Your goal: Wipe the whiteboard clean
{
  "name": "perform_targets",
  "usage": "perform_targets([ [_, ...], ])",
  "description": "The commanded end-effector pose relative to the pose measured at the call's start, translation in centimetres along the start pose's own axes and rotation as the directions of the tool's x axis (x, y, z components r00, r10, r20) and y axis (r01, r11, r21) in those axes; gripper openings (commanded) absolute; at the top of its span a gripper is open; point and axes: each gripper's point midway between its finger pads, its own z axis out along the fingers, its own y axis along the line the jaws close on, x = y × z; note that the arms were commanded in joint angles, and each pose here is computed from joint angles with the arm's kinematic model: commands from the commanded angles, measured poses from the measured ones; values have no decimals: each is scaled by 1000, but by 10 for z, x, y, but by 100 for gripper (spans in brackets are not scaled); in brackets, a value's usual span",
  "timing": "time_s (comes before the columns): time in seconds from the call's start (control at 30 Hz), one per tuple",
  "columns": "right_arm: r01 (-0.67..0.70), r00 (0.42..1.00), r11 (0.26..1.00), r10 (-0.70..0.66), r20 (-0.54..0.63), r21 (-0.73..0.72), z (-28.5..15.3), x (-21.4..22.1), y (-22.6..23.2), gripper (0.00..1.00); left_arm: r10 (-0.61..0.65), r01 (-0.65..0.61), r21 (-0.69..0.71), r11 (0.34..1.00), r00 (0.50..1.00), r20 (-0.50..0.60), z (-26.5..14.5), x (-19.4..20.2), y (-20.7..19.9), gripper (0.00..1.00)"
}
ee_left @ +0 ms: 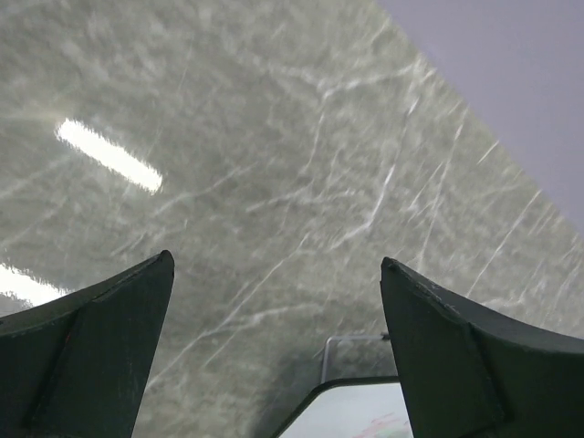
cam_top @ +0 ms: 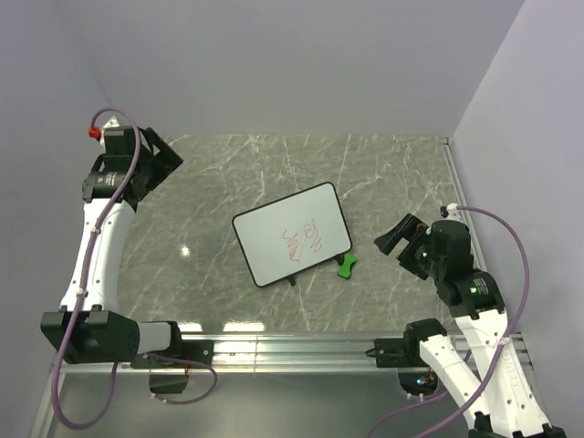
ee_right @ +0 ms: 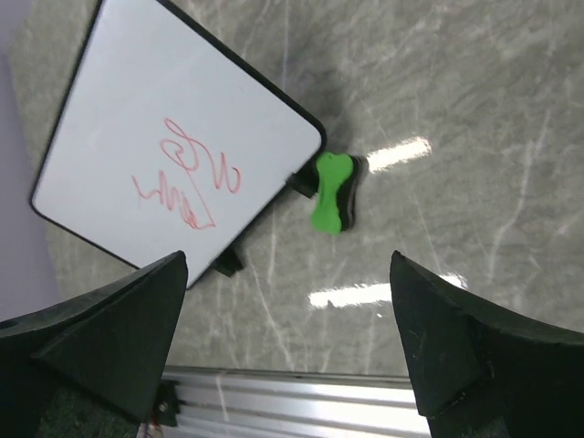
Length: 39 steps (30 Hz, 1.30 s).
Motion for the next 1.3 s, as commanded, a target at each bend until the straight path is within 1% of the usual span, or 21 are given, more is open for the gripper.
perform_targets([
  [0.0,94,995,996,-94,-22,7,-15,-3,2,99,43,-45,-11,999,987,-153,23,42,10,99],
  [0.03,108,994,994,-108,-8,9,-20,-11,7,99,61,-61,2,998,983,-174,27,47,8,99],
  [0.07,112,993,993,-110,-40,46,-19,-9,2,99,79,-78,9,997,976,-205,36,56,5,99],
  [0.13,124,991,990,-119,-65,72,-21,-12,4,99,146,-138,51,989,961,-236,36,72,-13,99],
  [0.17,127,988,988,-117,-104,91,-21,-6,0,99,173,-159,80,984,957,-231,35,74,-25,99],
  [0.2,133,983,987,-120,-142,88,-16,-2,1,99,225,-202,118,972,945,-238,34,88,-40,99],
  [0.23,138,973,989,-125,-195,59,-12,9,3,100,251,-222,147,964,941,-225,34,92,-50,99],
  [0.27,140,964,988,-121,-239,62,-6,16,1,100,281,-244,176,954,930,-235,31,104,-61,99],
  [0.33,128,947,988,-96,-307,88,1,33,-7,100,309,-267,182,946,914,-263,32,119,-67,99],
  [0.37,134,934,987,-94,-344,94,6,41,-8,98,335,-285,208,936,902,-273,30,129,-75,99],
  [0.57,171,882,977,-94,-462,126,30,80,-11,96,373,-291,280,915,875,-308,23,160,-86,98],
  [0.7,183,856,974,-92,-509,132,50,100,-3,93,401,-306,308,901,858,-321,18,172,-87,96],
  [0.73,183,859,975,-97,-502,125,57,100,2,92,404,-311,304,901,856,-322,19,171,-86,95],
  [0.77,195,849,970,-93,-520,146,65,104,-1,91,411,-317,304,899,851,-328,18,173,-85,94],
  [0.83,222,854,962,-112,-509,160,76,101,3,88,426,-332,307,892,845,-324,16,171,-84,93],
  [0.87,244,845,951,-113,-522,190,85,103,-2,86,431,-335,313,889,845,-318,13,170,-84,93],
  [0.93,288,850,931,-142,-507,222,96,96,-4,85,442,-345,317,883,840,-314,10,168,-83,94],
  [0.97,311,838,919,-143,-527,244,103,99,-9,84,442,-344,323,882,843,-307,7,166,-83,94],
  [1.0,324,836,914,-156,-526,243,108,96,-5,84,446,-349,323,880,842,-305,5,165,-82,93],
  [1.03,349,832,896,-163,-531,273,114,96,-11,84,445,-347,326,879,844,-300,2,164,-82,94],
  [1.27,377,826,876,-172,-537,300,136,99,-8,82,473,-376,327,867,827,-305,1,169,-71,93],
])
